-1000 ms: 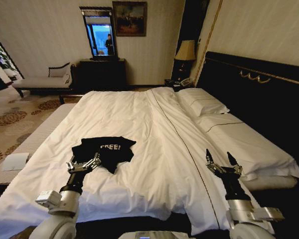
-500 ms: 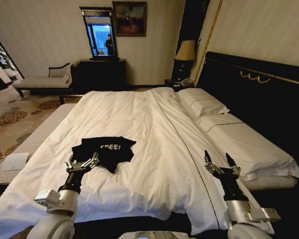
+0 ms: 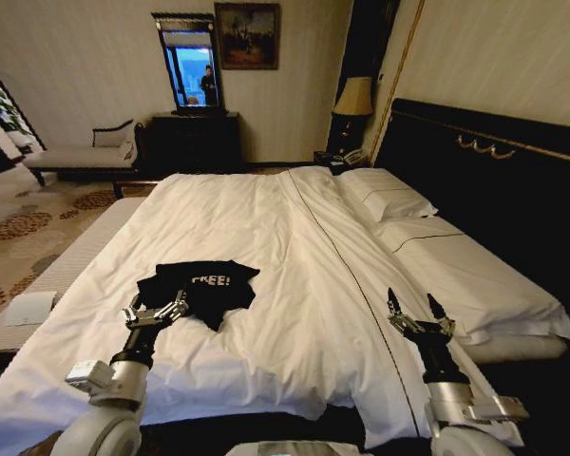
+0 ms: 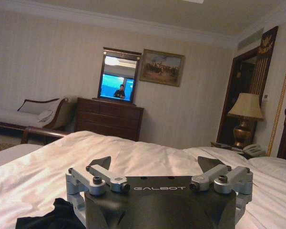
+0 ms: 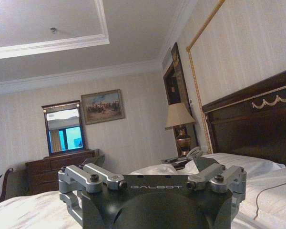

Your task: Fold the clothes on the bed.

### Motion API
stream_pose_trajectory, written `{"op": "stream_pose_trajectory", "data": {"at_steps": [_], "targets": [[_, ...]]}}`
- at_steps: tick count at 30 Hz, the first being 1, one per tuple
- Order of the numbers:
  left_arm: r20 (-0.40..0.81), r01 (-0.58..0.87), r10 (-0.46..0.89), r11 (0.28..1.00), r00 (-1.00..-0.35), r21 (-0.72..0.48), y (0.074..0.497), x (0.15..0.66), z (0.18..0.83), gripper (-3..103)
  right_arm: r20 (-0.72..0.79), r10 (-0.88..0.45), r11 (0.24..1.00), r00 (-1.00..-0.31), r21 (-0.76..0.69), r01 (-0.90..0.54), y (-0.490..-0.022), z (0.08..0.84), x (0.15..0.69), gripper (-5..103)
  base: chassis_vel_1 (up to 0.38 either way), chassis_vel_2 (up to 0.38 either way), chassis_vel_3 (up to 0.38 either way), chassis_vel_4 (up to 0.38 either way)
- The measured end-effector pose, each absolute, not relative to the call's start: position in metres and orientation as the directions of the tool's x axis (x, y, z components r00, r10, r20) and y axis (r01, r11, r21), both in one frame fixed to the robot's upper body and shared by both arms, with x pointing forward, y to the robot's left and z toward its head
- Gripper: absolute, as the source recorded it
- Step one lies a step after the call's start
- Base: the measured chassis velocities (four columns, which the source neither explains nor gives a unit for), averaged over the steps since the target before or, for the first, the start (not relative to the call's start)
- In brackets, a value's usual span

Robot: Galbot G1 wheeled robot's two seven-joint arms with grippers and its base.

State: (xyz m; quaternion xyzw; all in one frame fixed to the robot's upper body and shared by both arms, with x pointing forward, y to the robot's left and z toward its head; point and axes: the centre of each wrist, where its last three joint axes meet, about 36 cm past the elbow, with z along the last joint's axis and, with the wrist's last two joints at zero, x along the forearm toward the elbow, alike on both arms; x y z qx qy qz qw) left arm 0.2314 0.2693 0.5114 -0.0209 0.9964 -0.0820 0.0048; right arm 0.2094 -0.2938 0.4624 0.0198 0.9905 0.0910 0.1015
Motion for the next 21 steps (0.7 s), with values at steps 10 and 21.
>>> {"op": "stream_pose_trajectory", "data": {"at_steps": [10, 21], "targets": [[-0.006, -0.042, -0.044, 0.985, -0.999, -0.166, 0.2678, 0.2312, 0.5108, 100, -0.200, 0.056, 0.983, -0.978, 0.185, 0.018, -0.2937, 0.4618, 0.2102, 100, 0.000, 0.000, 0.000, 0.000], [0.000, -0.043, -0.044, 0.986, -0.999, -0.162, 0.2680, 0.2301, 0.5102, 100, -0.201, 0.056, 0.983, -0.978, 0.185, 0.019, -0.2934, 0.4612, 0.2096, 100, 0.031, 0.030, -0.032, -0.028]]}}
